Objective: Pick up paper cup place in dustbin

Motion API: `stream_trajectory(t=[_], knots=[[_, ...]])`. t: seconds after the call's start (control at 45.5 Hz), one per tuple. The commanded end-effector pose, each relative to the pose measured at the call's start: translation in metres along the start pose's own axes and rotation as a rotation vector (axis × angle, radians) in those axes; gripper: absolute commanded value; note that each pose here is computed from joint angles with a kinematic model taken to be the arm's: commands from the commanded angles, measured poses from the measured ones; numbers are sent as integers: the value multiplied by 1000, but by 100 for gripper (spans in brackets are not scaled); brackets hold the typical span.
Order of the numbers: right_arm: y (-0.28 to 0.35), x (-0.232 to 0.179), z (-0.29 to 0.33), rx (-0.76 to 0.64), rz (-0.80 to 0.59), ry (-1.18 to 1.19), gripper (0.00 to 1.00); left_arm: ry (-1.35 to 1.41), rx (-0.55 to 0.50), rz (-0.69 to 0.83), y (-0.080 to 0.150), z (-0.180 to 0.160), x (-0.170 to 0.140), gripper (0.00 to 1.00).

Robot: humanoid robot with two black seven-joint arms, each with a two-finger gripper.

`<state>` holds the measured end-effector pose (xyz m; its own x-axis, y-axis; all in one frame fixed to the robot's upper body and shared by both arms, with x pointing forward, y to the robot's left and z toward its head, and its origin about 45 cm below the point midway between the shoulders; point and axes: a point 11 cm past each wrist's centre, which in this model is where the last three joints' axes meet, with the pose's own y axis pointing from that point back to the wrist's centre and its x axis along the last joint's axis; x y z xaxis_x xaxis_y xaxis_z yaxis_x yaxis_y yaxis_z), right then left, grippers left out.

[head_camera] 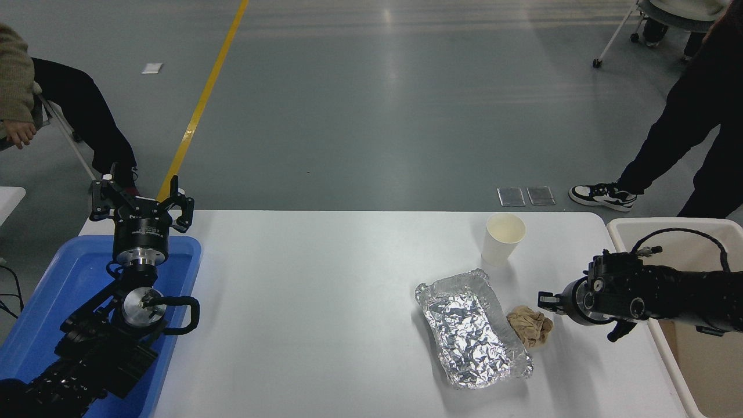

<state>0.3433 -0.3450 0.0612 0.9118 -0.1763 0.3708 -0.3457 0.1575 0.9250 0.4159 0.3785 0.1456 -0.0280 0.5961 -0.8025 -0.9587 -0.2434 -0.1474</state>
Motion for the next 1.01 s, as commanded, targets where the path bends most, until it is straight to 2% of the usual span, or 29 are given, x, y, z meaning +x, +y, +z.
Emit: stream_trajectory(t=[0.0, 0.33, 0.549, 0.593, 0.615, 0.659, 0.681, 0.725, 0.835, 0.989], knots=[[-1, -2, 0, 1, -5, 1, 0, 0, 1, 0, 0, 0, 0, 99], [7, 8, -5, 16, -6, 10, 0, 0, -1, 1, 0, 0, 0, 99], [56, 52, 2, 56, -32, 10, 0, 0, -1, 1, 0, 0, 0, 99], [67, 58, 4, 67, -25, 3, 24, 0, -1, 1, 0, 0, 0, 99], [72, 61, 6, 71, -24, -1, 40, 0, -1, 1, 0, 0, 0, 99], [80, 68, 12, 73, -10, -17, 86, 0, -1, 1, 0, 0, 0, 99], [84, 71, 15, 74, -2, -25, 94, 0, -1, 1, 0, 0, 0, 99], [92, 79, 21, 74, 13, -38, 100, 0, -1, 1, 0, 0, 0, 99], [118, 90, 31, 84, -5, -45, 100, 0, -1, 1, 0, 0, 0, 99], [173, 90, 26, 164, -139, 25, 100, 0, -1, 1, 0, 0, 0, 99]])
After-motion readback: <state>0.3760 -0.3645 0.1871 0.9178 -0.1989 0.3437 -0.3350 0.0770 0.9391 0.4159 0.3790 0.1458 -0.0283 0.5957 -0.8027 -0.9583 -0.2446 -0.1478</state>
